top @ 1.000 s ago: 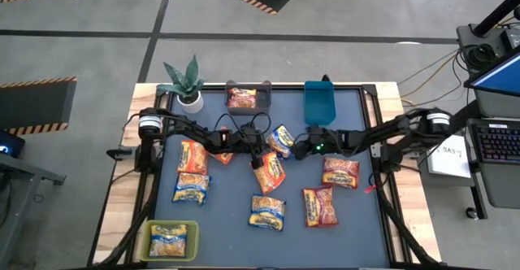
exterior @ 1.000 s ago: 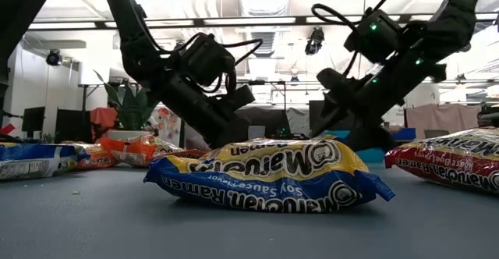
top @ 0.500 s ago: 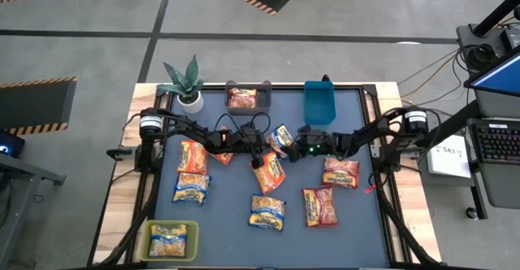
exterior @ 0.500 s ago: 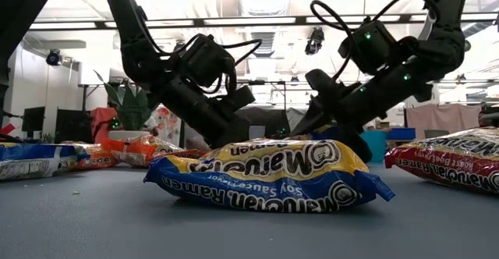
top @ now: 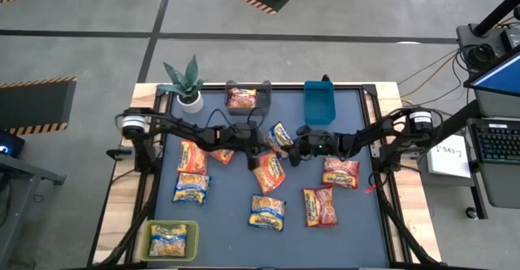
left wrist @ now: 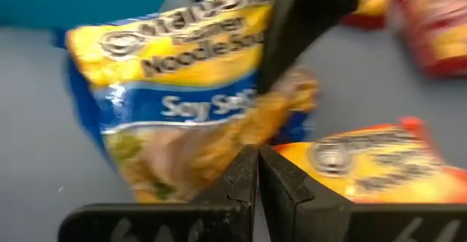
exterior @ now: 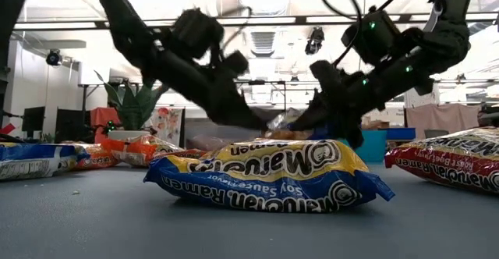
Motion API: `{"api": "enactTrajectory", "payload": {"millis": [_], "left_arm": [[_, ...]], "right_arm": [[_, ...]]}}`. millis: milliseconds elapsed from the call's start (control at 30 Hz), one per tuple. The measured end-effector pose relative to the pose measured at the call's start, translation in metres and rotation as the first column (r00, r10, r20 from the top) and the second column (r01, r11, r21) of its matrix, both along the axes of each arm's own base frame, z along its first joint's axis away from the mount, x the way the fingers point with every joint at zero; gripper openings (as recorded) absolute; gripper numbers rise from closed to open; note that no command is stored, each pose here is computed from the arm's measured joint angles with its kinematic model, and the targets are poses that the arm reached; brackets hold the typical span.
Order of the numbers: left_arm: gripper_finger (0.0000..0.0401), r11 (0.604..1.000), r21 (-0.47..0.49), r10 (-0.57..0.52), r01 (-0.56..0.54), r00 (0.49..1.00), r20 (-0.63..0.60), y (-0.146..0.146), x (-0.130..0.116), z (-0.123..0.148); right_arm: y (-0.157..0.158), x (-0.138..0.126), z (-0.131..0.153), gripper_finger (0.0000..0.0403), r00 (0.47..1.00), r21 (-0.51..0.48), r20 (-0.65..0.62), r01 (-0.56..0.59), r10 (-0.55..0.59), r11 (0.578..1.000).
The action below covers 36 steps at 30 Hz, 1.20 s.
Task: Sort Maruchan noodles
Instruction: Put the blue noodle pack into the yellow bin
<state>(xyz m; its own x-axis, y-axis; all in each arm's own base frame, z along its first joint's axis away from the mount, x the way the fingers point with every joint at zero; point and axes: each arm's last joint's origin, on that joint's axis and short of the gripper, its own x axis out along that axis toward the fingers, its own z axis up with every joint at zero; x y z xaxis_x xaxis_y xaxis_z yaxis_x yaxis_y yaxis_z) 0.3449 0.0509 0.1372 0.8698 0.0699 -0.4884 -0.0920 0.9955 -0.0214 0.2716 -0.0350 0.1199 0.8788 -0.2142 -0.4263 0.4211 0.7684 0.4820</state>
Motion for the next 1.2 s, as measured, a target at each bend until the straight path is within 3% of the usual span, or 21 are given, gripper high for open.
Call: {"api": "enactTrajectory", "payload": {"millis": [200,333,467,700,933,1033,1200], "left_arm": [[0.0000,0.997,0.001,-0.078,0.079,0.980,0.182,-0.007,-0.031,0.055],[0.0002,0.997,0.017,-0.079,0.077,0.959,0.273,-0.011,-0.057,0.081],[0.0031,0.997,0.014,-0.072,0.072,0.941,0.330,-0.015,-0.080,0.093],[0.0151,0.996,-0.061,-0.038,0.063,0.940,0.340,-0.018,-0.097,0.085],[0.0275,0.991,-0.085,-0.069,0.106,0.933,0.354,-0.023,-0.089,0.069],[0.0301,0.977,-0.079,-0.154,0.200,0.907,0.393,-0.027,-0.082,0.063],[0.0310,0.971,-0.107,-0.150,0.215,0.890,0.430,-0.026,-0.071,0.054]], "right_arm": [[0.013,0.000,0.022,0.0115,0.994,-0.246,0.022,-0.095,0.104,0.965],[0.028,0.002,0.038,0.0111,0.980,-0.432,0.019,-0.172,0.200,0.885],[0.040,0.005,0.050,0.0111,0.966,-0.541,0.010,-0.212,0.258,0.814],[0.056,0.014,0.061,0.0111,0.939,-0.668,-0.029,-0.274,0.343,0.692],[0.060,0.021,0.067,0.0111,0.927,-0.716,-0.092,-0.316,0.364,0.622],[0.060,0.023,0.069,0.0111,0.925,-0.730,-0.101,-0.320,0.367,0.604],[0.060,0.024,0.068,0.0111,0.921,-0.746,-0.117,-0.328,0.371,0.580]]}}
